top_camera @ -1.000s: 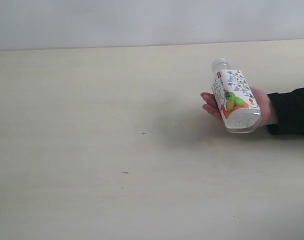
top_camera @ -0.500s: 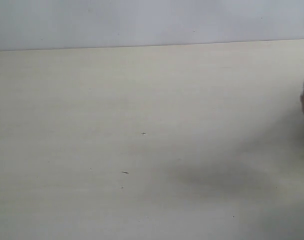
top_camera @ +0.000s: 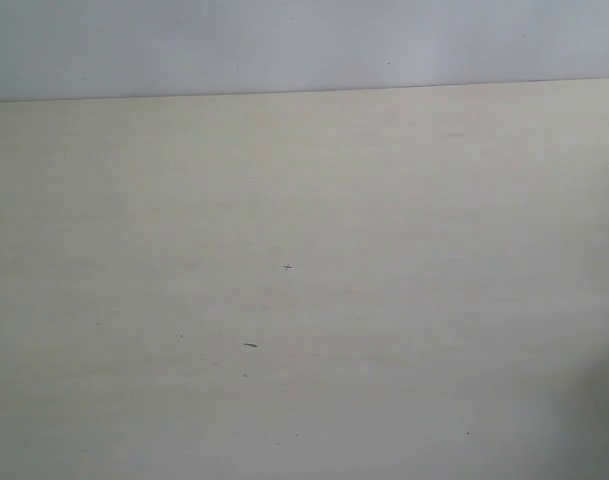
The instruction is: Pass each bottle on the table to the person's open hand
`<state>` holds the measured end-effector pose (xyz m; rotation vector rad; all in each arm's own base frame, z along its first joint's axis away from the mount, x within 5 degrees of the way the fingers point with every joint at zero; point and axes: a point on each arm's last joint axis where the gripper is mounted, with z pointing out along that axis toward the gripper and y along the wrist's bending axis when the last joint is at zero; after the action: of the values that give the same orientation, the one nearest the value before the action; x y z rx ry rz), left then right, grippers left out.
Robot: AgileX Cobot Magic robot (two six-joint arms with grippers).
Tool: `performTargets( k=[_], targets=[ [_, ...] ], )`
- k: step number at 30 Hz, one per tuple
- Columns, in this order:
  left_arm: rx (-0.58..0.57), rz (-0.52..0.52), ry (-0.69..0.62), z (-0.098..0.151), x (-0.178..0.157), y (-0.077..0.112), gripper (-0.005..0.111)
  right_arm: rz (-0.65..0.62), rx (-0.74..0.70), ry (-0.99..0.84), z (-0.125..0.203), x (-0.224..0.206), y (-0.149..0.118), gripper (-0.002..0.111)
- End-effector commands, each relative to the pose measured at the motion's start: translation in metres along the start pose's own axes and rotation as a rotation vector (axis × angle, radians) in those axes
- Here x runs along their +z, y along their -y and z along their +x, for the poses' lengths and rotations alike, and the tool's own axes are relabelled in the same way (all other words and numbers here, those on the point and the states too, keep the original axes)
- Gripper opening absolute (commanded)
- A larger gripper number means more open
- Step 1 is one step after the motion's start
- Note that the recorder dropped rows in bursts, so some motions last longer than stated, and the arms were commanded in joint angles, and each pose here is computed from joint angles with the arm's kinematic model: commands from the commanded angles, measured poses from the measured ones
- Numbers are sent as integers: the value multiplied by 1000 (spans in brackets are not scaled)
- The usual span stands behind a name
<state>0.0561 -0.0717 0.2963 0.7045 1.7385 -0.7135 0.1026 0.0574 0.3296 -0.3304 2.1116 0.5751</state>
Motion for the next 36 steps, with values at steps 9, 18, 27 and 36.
performTargets(
  k=[9, 18, 27, 36],
  targets=[
    [11, 1, 4, 1, 0, 0, 0, -5, -5, 4, 1, 0, -1, 0],
    [11, 1, 4, 1, 0, 0, 0, 56, -232, 99, -5, 0, 5, 0],
    [11, 1, 4, 1, 0, 0, 0, 239, -325, 478, 38, -11, 25, 0],
    [11, 1, 4, 1, 0, 0, 0, 356, -308, 635, 96, -16, 40, 0]
  ],
)
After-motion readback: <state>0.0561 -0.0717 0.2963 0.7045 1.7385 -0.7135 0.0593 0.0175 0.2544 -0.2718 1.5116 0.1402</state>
